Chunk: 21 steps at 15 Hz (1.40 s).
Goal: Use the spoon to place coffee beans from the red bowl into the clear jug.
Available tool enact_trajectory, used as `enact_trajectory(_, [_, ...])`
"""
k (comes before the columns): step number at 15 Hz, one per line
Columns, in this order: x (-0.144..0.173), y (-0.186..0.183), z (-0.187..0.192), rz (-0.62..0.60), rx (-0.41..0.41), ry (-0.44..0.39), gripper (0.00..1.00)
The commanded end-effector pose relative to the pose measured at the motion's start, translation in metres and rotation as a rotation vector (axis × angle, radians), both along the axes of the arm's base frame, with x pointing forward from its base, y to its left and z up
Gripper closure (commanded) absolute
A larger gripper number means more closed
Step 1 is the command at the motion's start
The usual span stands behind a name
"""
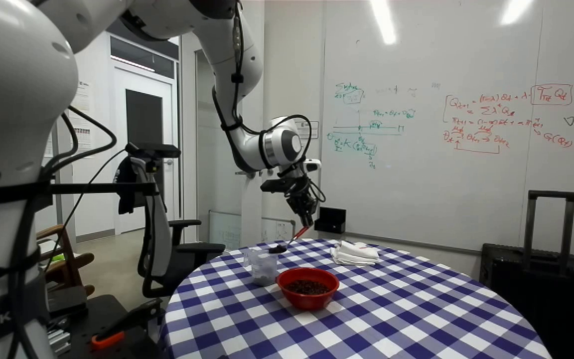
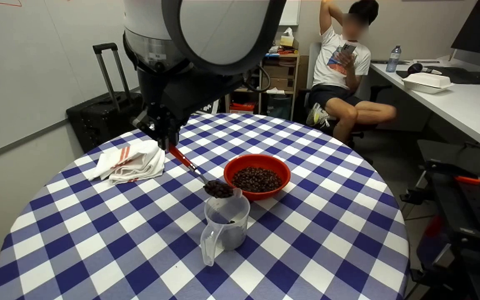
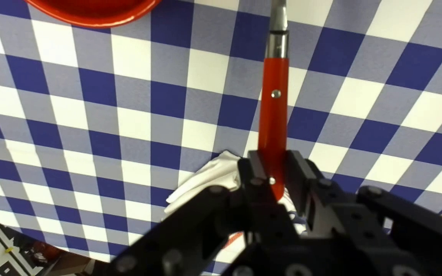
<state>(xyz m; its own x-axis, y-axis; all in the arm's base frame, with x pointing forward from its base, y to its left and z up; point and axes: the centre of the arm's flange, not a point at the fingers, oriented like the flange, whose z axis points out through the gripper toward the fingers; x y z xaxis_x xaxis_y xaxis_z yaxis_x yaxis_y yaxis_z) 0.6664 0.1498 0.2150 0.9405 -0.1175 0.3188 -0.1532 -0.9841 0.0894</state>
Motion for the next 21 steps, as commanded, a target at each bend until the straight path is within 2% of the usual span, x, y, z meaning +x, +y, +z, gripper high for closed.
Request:
enact_trajectory(1, [-0.013, 0.001, 0.002, -0.019, -0.003, -0.027, 0.95])
enact_trajectory(21, [-0.046, 0.002, 0.017, -0.162, -0.001, -0.121, 0.95])
